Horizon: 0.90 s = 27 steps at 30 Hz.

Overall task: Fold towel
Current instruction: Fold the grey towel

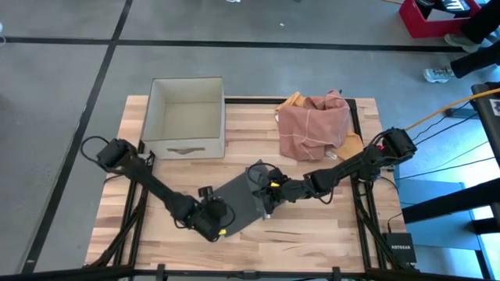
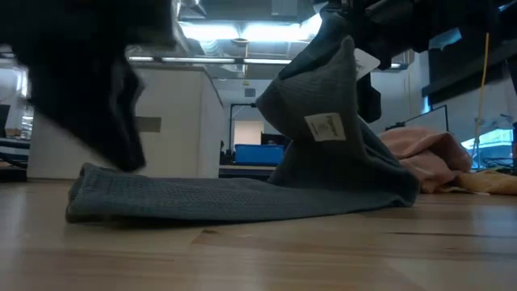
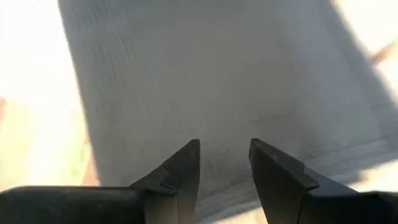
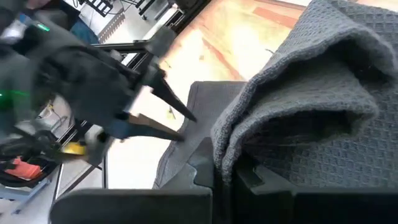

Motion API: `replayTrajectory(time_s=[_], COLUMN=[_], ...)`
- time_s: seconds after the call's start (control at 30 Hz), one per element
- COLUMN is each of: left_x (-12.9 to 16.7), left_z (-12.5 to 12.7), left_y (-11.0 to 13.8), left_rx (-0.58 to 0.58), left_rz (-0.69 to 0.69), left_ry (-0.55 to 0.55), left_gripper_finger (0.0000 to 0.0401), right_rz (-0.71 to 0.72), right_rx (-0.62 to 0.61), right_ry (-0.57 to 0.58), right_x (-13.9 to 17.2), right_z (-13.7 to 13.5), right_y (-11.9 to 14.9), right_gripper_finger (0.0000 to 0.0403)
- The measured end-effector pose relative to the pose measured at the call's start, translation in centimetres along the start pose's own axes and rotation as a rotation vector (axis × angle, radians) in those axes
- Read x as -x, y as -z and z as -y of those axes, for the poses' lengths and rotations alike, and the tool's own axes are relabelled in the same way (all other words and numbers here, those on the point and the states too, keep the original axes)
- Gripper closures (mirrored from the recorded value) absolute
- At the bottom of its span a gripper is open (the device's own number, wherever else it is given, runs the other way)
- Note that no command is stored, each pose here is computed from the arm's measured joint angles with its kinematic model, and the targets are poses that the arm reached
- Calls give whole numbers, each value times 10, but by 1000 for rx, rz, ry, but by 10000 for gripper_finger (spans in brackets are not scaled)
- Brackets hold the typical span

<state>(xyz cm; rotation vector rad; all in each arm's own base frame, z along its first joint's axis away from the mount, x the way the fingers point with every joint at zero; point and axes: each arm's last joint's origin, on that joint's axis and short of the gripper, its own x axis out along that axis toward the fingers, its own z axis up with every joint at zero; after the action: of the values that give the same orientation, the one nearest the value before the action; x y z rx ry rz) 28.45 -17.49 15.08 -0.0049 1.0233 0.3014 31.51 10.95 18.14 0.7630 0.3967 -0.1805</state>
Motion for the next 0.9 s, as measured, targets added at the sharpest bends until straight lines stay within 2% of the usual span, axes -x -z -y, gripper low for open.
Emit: replayTrajectory(time_s=[0.1,0.27,0.4,0.57,0.73,0.9], left_x=[-21,-37,-39,-39,-32,-6], left_z=[-4,-14,-15,-14,-10,-4], left_y=[12,7,2,3,7,1], left_rx=[52,150,113,100,68,47], left_rz=[17,69,90,89,83,102], left_ry=[-9,24,48,49,66,121], left_gripper_finger=[269,269,269,269,269,269], right_rz=[2,-10,-42,-110,-134,-128], right_rx=[-5,-16,3,37,49,54], right_ry=[-3,-23,-62,-27,-9,2], right_x=[0,-13,-35,-60,-67,-68], right_z=[0,-5,-16,-18,-18,-16], right_y=[0,2,-2,-2,2,2], right_gripper_finger=[388,388,388,388,388,388])
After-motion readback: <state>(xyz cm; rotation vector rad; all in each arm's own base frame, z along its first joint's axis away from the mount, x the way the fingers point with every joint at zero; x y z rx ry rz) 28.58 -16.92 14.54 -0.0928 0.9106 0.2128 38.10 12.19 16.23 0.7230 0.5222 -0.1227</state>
